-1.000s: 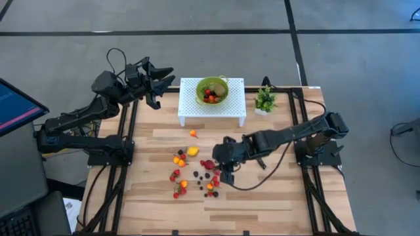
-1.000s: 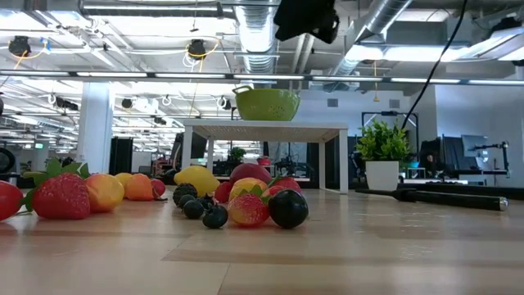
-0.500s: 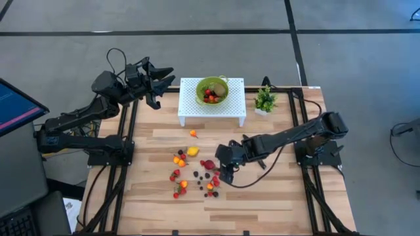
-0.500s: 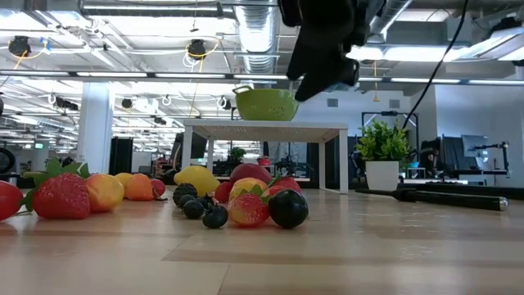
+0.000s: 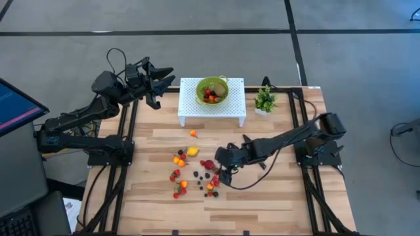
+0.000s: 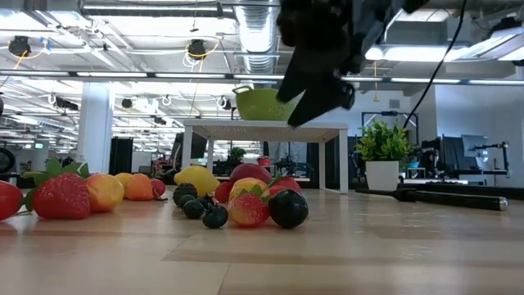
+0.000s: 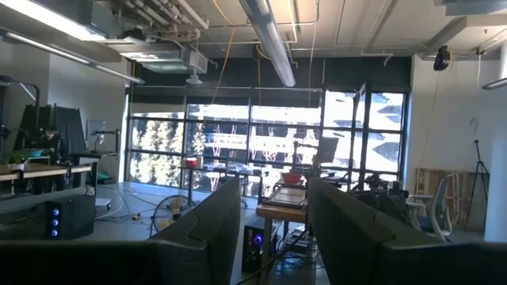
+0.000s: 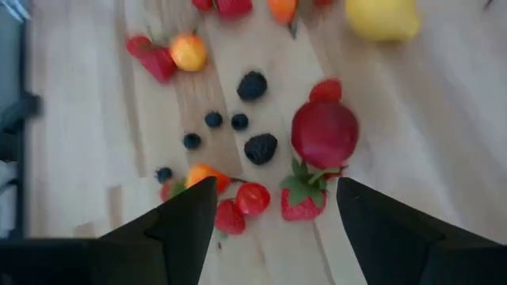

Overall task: Pick & Place Fruit
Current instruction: Put the red strawberry into the green strainer bowl

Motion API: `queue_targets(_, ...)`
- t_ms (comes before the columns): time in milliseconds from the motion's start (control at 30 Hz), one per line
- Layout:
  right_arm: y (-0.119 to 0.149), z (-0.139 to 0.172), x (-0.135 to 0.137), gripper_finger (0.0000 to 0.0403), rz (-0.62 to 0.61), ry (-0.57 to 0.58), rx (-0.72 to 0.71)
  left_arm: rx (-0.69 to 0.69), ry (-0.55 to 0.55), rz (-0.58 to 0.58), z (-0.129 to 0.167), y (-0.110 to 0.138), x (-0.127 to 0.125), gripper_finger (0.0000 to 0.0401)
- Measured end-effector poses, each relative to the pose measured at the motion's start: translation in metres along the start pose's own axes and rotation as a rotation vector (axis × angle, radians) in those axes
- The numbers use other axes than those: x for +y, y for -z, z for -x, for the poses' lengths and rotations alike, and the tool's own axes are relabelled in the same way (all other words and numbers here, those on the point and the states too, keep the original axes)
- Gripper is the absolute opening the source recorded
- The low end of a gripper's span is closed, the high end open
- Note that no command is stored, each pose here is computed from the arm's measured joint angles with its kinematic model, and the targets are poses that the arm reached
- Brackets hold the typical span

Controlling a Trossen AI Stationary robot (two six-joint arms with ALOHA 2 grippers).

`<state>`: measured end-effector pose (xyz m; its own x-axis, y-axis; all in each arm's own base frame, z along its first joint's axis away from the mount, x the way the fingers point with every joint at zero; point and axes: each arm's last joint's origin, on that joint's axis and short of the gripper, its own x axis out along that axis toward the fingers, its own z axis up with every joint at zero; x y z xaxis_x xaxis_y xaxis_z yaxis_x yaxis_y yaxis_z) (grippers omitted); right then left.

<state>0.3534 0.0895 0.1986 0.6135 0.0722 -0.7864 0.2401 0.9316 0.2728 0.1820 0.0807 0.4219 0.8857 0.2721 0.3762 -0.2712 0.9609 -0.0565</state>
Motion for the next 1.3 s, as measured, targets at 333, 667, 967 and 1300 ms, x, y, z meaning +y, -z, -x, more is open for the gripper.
queue_targets(333, 0.021, -0.061, -0.006, 0.0255, 0.037, 0.075, 0.197, -0.001, 0.000, 0.000, 0.000, 0.000, 0.000, 0.0142)
queue_targets(667, 0.018, -0.069, -0.007, 0.0255, 0.032, 0.090, 0.191, -0.005, 0.001, -0.001, 0.000, -0.001, 0.000, 0.0142)
queue_targets(967, 0.013, -0.070, -0.013, 0.0255, -0.007, 0.118, 0.162, -0.006, 0.001, -0.001, 0.000, -0.001, 0.000, 0.0142)
queue_targets(1300, 0.013, -0.069, -0.013, 0.0177, -0.009, 0.117, 0.167, -0.007, 0.001, -0.001, 0.000, -0.001, 0.000, 0.0142)
